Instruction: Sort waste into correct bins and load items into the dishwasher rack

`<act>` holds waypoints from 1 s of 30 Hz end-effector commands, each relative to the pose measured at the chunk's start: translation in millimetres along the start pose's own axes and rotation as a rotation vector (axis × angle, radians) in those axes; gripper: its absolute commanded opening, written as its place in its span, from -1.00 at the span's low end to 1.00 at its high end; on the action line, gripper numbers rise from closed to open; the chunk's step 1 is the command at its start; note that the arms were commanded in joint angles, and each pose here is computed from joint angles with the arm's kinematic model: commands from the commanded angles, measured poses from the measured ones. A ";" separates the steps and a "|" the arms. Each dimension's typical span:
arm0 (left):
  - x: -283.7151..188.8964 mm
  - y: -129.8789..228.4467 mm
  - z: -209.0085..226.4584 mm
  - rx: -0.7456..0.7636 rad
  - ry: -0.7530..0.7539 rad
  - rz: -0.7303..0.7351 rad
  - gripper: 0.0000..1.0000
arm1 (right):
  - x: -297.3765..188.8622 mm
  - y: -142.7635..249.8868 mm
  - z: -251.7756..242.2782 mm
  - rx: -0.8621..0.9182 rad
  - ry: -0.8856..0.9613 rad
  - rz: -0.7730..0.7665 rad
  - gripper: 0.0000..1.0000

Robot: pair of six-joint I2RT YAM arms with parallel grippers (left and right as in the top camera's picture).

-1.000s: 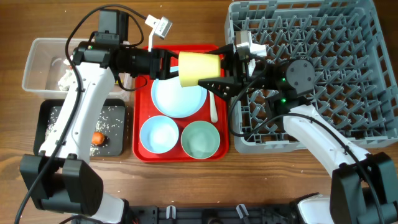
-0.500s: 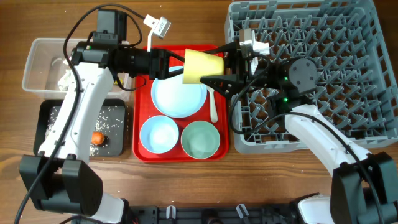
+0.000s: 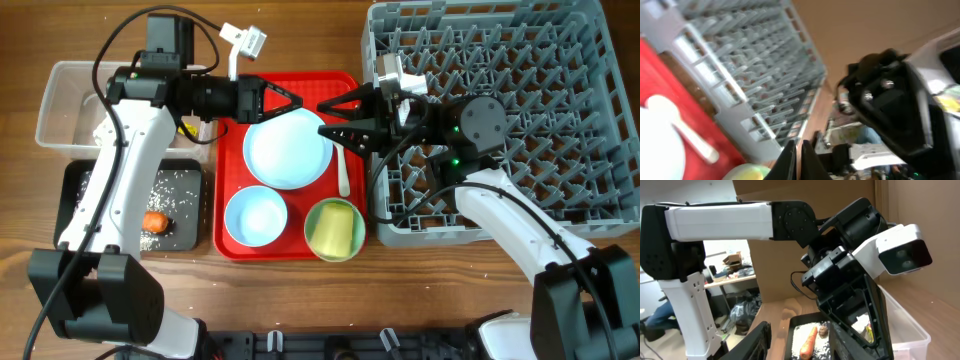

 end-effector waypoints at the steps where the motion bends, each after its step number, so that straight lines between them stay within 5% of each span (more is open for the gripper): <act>1: -3.1 0.4 24.7 -0.063 -0.228 -0.020 -0.92 | -6.9 -3.3 0.0 0.012 -0.033 0.029 -0.19; 7: -4.1 8.7 28.4 -0.119 -0.262 0.007 -0.92 | -16.1 8.9 -3.1 0.149 -0.049 0.081 -0.11; 14: -17.6 23.9 57.1 -0.281 -0.578 0.011 -0.92 | -52.1 8.6 -18.0 0.307 0.024 0.098 -0.14; 17: -17.9 24.0 57.8 -0.281 -0.586 0.010 -0.92 | -82.9 10.6 -40.9 0.392 0.210 0.060 -0.13; 24: -17.9 24.1 57.8 -0.281 -0.588 0.011 -0.92 | -211.4 46.7 -98.0 0.771 1.049 -0.104 -0.20; 27: -19.7 23.9 60.5 -0.278 -0.620 0.006 -0.91 | -245.8 75.7 -93.9 0.790 1.387 0.181 -0.19; 30: -21.8 23.3 63.5 -0.273 -0.655 -0.001 -0.92 | -252.5 64.0 -82.4 0.751 1.490 0.509 -0.02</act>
Point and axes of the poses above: each gripper's point midway between its finger pads, its own x axis out along the fingers, its own z axis along the line the jaws close on, y = z × x, the point moved 7 cm from there along -x, back along the fingers, and after that the axes turned 13 degrees about -x, right-handed, at the moved point
